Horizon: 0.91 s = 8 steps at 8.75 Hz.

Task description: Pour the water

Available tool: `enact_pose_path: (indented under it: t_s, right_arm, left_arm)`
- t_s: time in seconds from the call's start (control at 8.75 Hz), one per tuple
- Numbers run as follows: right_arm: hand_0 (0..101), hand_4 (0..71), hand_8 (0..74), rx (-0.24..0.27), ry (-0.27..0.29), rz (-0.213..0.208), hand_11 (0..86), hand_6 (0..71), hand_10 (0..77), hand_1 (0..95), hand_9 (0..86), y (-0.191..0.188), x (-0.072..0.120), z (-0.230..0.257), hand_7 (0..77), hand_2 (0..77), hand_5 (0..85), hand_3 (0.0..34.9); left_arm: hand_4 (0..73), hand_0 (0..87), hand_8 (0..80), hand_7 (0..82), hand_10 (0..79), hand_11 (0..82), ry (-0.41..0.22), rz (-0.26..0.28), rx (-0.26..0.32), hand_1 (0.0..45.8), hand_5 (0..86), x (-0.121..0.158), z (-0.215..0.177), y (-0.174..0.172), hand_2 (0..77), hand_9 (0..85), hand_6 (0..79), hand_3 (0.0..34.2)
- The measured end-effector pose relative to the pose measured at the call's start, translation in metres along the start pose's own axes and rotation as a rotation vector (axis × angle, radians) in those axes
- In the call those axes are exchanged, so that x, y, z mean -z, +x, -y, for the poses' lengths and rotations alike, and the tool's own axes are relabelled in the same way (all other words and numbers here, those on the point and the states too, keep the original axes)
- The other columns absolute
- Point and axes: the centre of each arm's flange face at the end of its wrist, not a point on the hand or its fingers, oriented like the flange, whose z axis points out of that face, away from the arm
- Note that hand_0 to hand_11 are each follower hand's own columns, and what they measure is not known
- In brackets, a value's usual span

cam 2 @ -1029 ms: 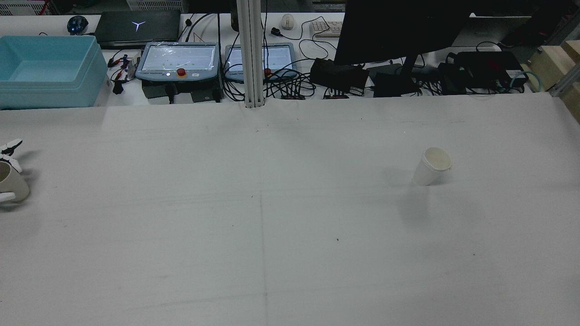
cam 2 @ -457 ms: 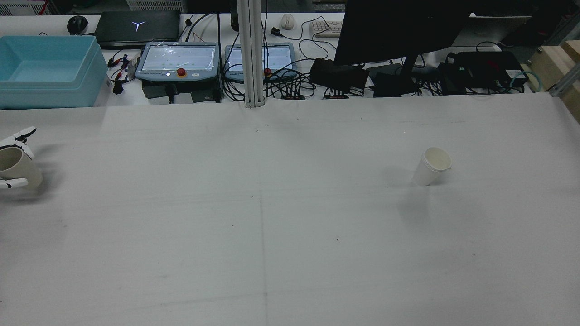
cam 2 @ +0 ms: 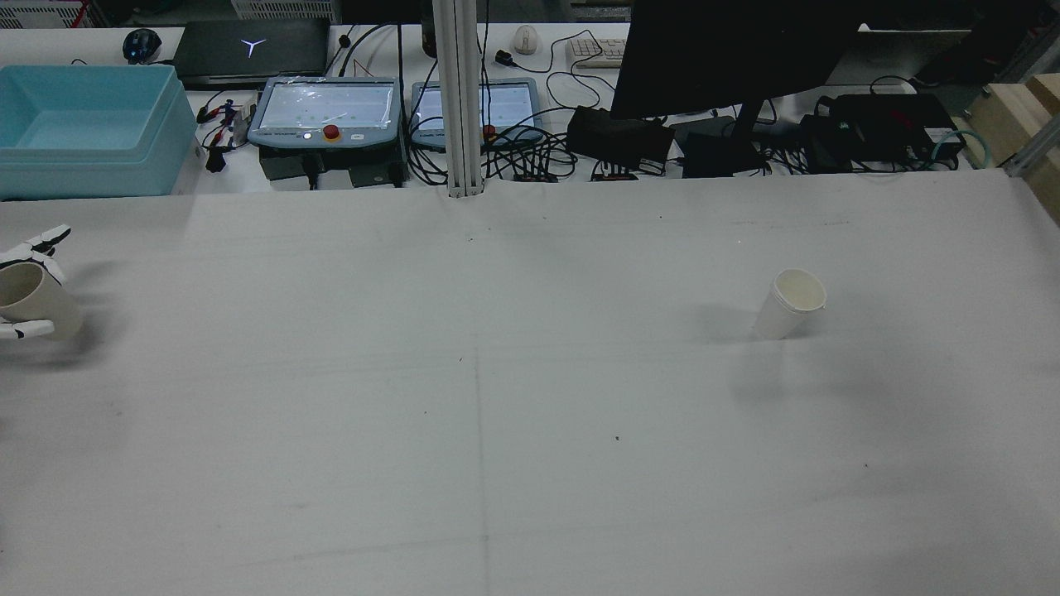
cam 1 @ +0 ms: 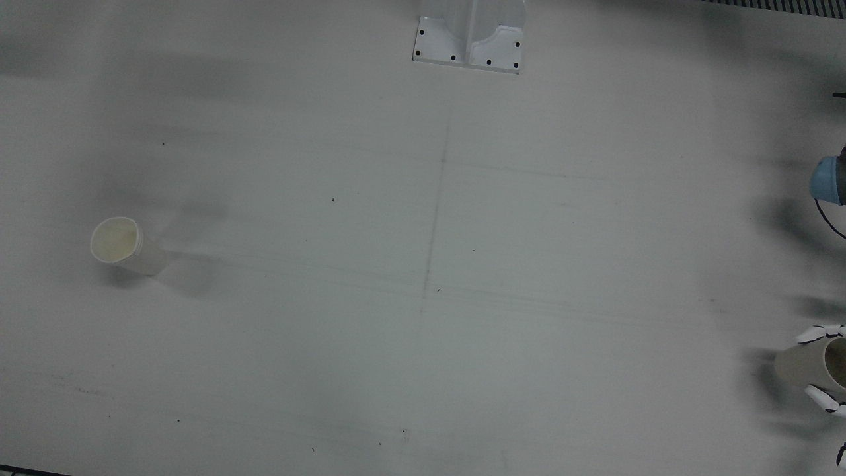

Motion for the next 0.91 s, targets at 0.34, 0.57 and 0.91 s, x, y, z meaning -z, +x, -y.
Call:
enact_pose_path:
  t_s: [0.34, 0.57, 0.91]
  right_arm:
    - [53, 6.0, 2.7, 0.111, -0.04, -0.004, 1.6, 3.3, 0.5, 18.0, 6.5, 0.041, 0.013, 0.081, 4.9, 2.2, 23.5, 0.0]
    - [53, 3.8, 0.5, 0.186, -0.084, -0.03, 1.1, 0.5, 0.5, 15.8, 2.2, 0.063, -0.02, 0.085, 2.2, 1.6, 21.3, 0.0]
    - [52, 3.8, 1.1, 0.206, -0.173, -0.06, 1.1, 0.5, 0.5, 14.7, 2.7, 0.147, -0.092, 0.029, 1.1, 1.6, 16.9, 0.0]
  left_arm:
    - [34.9, 45.2, 2.2, 6.5, 2.2, 6.0, -0.007, -0.01, 0.021, 14.2, 43.6, -0.001, -0.002, 0.0, 32.2, 4.4, 6.5, 0.0]
    - [34.9, 45.4, 2.2, 6.5, 2.2, 6.0, -0.014, -0.015, 0.023, 14.2, 44.2, -0.003, -0.004, 0.002, 32.2, 4.4, 6.5, 0.0]
    - [34.9, 45.2, 2.2, 6.5, 2.2, 6.0, -0.016, -0.017, 0.024, 14.2, 44.2, -0.005, -0.005, 0.002, 32.2, 4.4, 6.5, 0.0]
